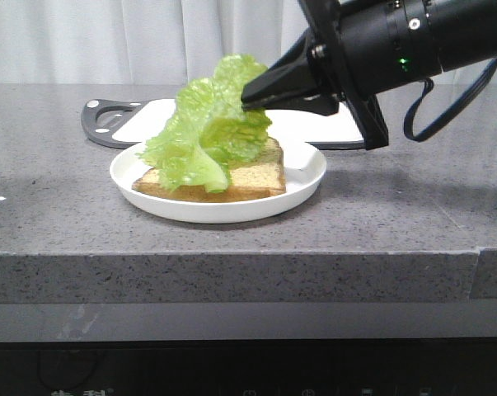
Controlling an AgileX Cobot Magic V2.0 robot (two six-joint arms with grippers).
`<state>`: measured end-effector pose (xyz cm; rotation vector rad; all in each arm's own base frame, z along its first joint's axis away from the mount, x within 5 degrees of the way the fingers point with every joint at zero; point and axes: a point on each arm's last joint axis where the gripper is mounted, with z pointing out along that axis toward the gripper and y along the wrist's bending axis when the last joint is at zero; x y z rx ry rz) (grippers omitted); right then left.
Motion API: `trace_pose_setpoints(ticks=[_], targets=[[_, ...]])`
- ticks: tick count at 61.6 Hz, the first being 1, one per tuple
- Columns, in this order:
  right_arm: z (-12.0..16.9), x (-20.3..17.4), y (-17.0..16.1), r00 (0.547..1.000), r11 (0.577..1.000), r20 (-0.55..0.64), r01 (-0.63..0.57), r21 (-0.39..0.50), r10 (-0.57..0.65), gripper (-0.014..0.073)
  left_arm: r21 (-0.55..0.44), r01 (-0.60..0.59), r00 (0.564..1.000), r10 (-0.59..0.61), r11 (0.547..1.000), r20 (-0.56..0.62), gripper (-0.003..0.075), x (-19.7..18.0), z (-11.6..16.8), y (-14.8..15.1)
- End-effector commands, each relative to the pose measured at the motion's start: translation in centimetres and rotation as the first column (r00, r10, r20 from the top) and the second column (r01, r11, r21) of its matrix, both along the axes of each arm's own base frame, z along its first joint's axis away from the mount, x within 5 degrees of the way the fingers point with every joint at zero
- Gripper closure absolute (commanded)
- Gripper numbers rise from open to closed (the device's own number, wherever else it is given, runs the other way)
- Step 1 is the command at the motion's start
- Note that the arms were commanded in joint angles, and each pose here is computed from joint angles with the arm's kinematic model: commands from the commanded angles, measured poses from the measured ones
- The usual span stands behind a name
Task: Left arm grabs bread, right arm adds lettuce
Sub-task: 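Lower the lettuce onto the bottom bread slice and release it, then lower the held bread slice onto the lettuce with the left gripper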
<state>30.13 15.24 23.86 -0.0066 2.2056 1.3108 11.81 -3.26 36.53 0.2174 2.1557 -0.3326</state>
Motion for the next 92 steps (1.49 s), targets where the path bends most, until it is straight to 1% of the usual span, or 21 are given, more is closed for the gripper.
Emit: trace_pose_setpoints(ticks=[1,5,7,10,12,16,27,30,36,40,45,47,48,52,56,61,68,75,82,87,92], targets=[[2.0,-0.2,-0.1,0.997,1.0,0.08,-0.021,0.002,0.021,0.0468,-0.038,-0.021,0.995,0.025,0.999,0.093,0.0741,0.2,1.4,0.0],[1.8,-0.2,-0.2,0.996,0.999,0.085,-0.021,-0.024,0.023,0.0354,-0.038,-0.021,0.995,0.025,0.999,0.093,0.0741,0.2,1.4,0.0],[1.8,-0.2,-0.2,0.996,0.999,0.088,-0.021,-0.031,0.024,0.0323,-0.038,-0.021,0.995,0.025,0.999,0.093,0.0741,0.2,1.4,0.0],[1.9,-0.2,-0.3,0.995,0.999,0.1,-0.022,-0.047,0.027,0.0252,-0.038,-0.021,0.995,0.025,0.999,0.093,0.0741,0.2,1.4,0.0],[2.1,-0.2,-0.3,0.993,0.998,0.114,-0.025,-0.061,0.032,0.022,-0.038,-0.021,0.995,0.025,0.999,0.093,0.0741,0.2,1.4,0.0],[2.7,-0.3,-0.5,0.986,0.992,0.157,-0.032,-0.119,0.051,0.0189,-0.047,-0.018,0.996,0.022,0.999,0.09,0.0741,0.2,1.5,0.0],[5.2,-1.1,-1.6,0.958,0.965,0.281,0.019,-0.262,0.058,0.0188,-0.122,0.019,0.997,-0.009,0.992,0.081,0.0741,0.4,1.6,-0.6],[6.2,-1.8,-2.1,0.942,0.95,0.329,0.041,-0.308,0.066,0.0188,-0.139,0.059,0.996,-0.048,0.989,0.079,0.0741,0.7,1.5,-1.0],[8.0,-3.2,-2.8,0.915,0.928,0.393,0.069,-0.366,0.087,0.0188,-0.22,0.136,0.99,-0.124,0.966,0.07,0.0741,1.6,1.5,-2.0],[9.2,-4.4,-3.3,0.898,0.912,0.423,0.068,-0.404,0.12,0.0188,-0.272,0.195,0.981,-0.184,0.942,0.066,0.0741,2.4,1.4,-2.7],[10.8,-6.6,-3.9,0.887,0.901,0.435,0.056,-0.431,0.153,0.0188,-0.339,0.269,0.963,-0.262,0.902,0.067,0.0741,3.6,1.2,-3.6],[11.3,-7.4,-4.2,0.885,0.894,0.436,0.056,-0.444,0.161,0.0189,-0.371,0.295,0.954,-0.292,0.881,0.067,0.0741,4.2,1.1,-4.0],[11.6,-7.8,-4.4,0.889,0.892,0.43,0.058,-0.448,0.158,0.0189,-0.406,0.313,0.947,-0.313,0.859,0.068,0.0741,4.7,1.0,-4.3],[12.4,-9.3,-5.1,0.89,0.877,0.427,0.071,-0.475,0.159,0.019,-0.453,0.35,0.93,-0.363,0.82,0.062,0.0741,6.0,0.4,-5.0],[12.9,-10.5,-5.8,0.889,0.852,0.428,0.092,-0.515,0.162,0.019,-0.494,0.377,0.913,-0.405,0.783,0.053,0.0741,7.2,-0.2,-5.8],[13.4,-11.9,-6.6,0.892,0.827,0.422,0.111,-0.551,0.162,0.019,-0.52,0.393,0.896,-0.443,0.758,0.031,0.0741,8.6,-0.8,-6.9],[13.9,-13.4,-7.2,0.892,0.805,0.419,0.119,-0.582,0.171,0.019,-0.524,0.419,0.87,-0.494,0.741,-0.002,0.0741,10.6,-1.4,-8.6],[14.0,-14.1,-7.5,0.89,0.797,0.417,0.113,-0.593,0.184,0.019,-0.534,0.43,0.848,-0.529,0.728,-0.039,0.0741,12.5,-2.1,-10.1],[14.0,-14.2,-7.5,0.89,0.796,0.416,0.112,-0.595,0.186,0.019,-0.584,0.413,0.828,-0.556,0.698,-0.079,0.0741,14.1,-3.1,-10.9],[14.0,-14.2,-7.5,0.891,0.796,0.414,0.109,-0.595,0.187,0.019,-0.635,0.367,0.834,-0.543,0.68,-0.1,0.0741,15.2,-3.9,-11.0],[14.0,-14.2,-7.5,0.891,0.796,0.413,0.109,-0.596,0.187,0.019,-0.651,0.34,0.835,-0.536,0.679,-0.123,0.0741,15.9,-4.7,-11.0]])
